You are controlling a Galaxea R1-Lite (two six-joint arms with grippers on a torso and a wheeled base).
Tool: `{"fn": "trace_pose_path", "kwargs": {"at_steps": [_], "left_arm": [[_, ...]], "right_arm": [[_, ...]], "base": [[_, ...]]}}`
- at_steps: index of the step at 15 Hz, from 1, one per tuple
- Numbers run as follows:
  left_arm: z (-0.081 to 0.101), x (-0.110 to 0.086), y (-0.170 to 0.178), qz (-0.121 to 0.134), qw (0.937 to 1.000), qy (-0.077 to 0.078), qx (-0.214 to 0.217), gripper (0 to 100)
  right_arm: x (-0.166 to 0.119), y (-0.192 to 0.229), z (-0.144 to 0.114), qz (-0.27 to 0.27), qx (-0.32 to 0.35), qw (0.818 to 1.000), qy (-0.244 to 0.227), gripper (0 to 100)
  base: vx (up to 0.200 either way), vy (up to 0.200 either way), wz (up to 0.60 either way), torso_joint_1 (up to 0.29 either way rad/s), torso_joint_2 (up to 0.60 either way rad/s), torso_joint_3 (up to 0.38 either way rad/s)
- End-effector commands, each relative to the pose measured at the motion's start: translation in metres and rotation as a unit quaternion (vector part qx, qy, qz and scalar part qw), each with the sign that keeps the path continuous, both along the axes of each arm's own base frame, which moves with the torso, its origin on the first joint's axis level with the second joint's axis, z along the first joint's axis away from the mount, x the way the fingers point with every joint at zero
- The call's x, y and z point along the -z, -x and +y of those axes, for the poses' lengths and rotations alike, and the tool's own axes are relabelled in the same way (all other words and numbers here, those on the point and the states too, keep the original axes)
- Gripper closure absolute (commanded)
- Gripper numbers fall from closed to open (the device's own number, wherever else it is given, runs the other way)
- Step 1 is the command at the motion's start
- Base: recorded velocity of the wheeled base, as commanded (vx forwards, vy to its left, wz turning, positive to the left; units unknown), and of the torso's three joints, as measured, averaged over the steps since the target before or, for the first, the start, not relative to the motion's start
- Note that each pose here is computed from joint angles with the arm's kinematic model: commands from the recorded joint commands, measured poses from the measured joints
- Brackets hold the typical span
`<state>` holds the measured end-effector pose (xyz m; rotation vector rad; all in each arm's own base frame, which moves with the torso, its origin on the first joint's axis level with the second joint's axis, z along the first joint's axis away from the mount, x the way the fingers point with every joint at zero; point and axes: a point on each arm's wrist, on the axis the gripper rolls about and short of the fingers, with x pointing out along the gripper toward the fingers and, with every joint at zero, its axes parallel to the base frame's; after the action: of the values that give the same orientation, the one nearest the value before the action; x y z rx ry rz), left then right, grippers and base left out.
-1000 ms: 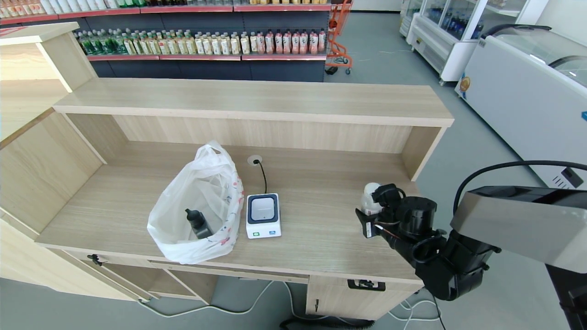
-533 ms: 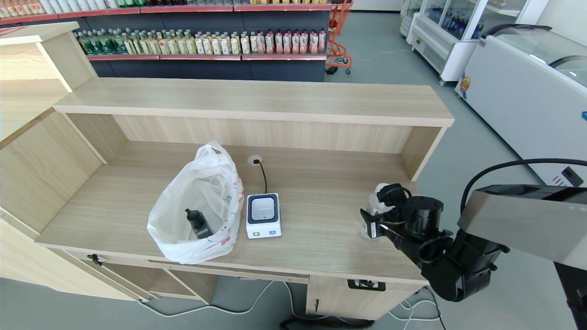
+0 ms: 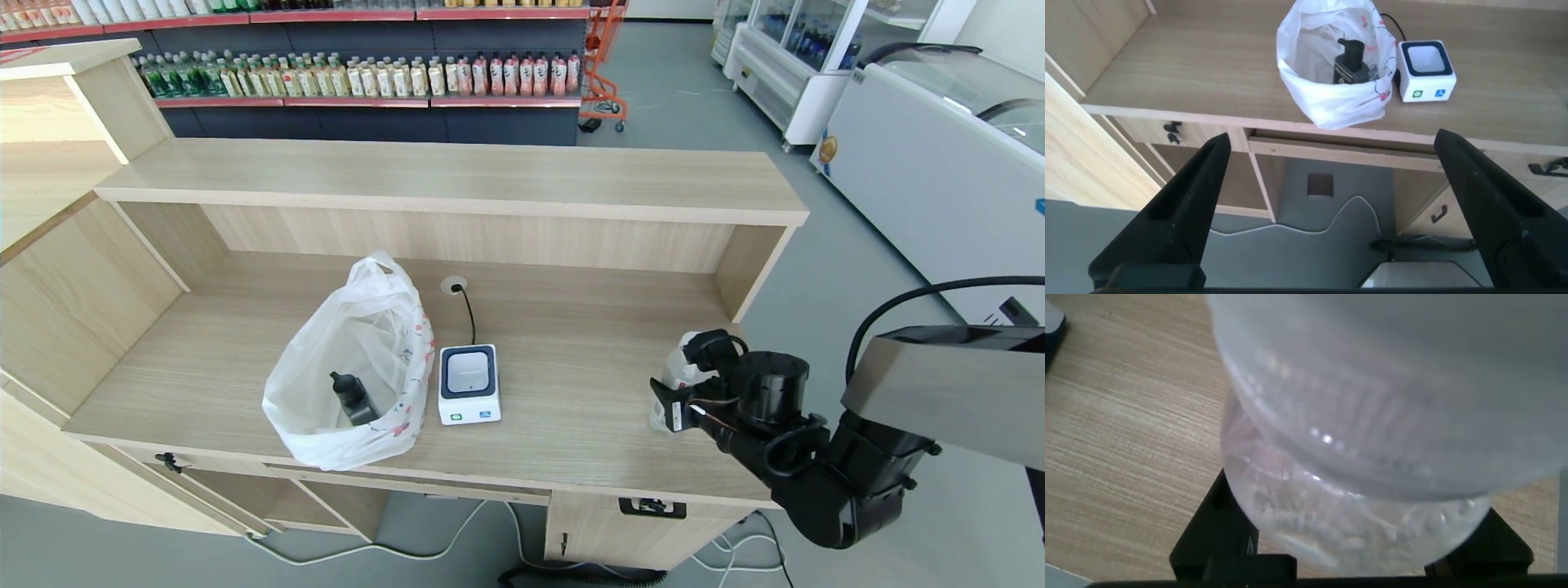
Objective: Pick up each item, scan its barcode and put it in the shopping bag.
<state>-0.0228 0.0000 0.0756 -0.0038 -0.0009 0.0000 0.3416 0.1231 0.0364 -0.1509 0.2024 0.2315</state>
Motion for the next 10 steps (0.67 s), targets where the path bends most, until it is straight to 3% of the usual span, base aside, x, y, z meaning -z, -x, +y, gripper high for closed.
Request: {"fn": "trace_pose_path", "kwargs": {"at_steps": [1, 4, 5, 6, 9, 10], "left_arm": [[0.000, 0.000, 0.000, 0.000, 1.0000, 0.000, 0.000, 0], [0.000, 0.000, 0.000, 0.000, 1.0000, 0.000, 0.000, 0], [0.000, 0.000, 0.000, 0.000, 1.0000, 0.000, 0.000, 0], [0.000, 0.000, 0.000, 0.000, 1.0000, 0.000, 0.000, 0], [0.000, 0.000, 0.000, 0.000, 1.0000, 0.000, 0.000, 0], [0.000, 0.000, 0.000, 0.000, 1.0000, 0.000, 0.000, 0]], "right_arm": [[-0.075, 0.010, -0.024, -0.018, -0.031, 0.997, -0.067, 100], [-0.162, 0.052, -0.052, 0.041, -0.138, 0.976, -0.166, 100], [-0.177, 0.059, -0.054, 0.043, -0.159, 0.970, -0.177, 100], [-0.220, 0.083, -0.060, 0.052, -0.225, 0.951, -0.206, 100], [-0.286, 0.131, -0.065, 0.066, -0.333, 0.911, -0.234, 100], [-0.296, 0.139, -0.066, 0.070, -0.354, 0.902, -0.239, 100]], "base": [[0.000, 0.000, 0.00, 0.000, 0.00, 0.000], [0.000, 0.000, 0.00, 0.000, 0.00, 0.000], [0.000, 0.000, 0.00, 0.000, 0.00, 0.000], [0.000, 0.000, 0.00, 0.000, 0.00, 0.000], [0.000, 0.000, 0.00, 0.000, 0.00, 0.000], [0.000, 0.000, 0.00, 0.000, 0.00, 0.000]]}}
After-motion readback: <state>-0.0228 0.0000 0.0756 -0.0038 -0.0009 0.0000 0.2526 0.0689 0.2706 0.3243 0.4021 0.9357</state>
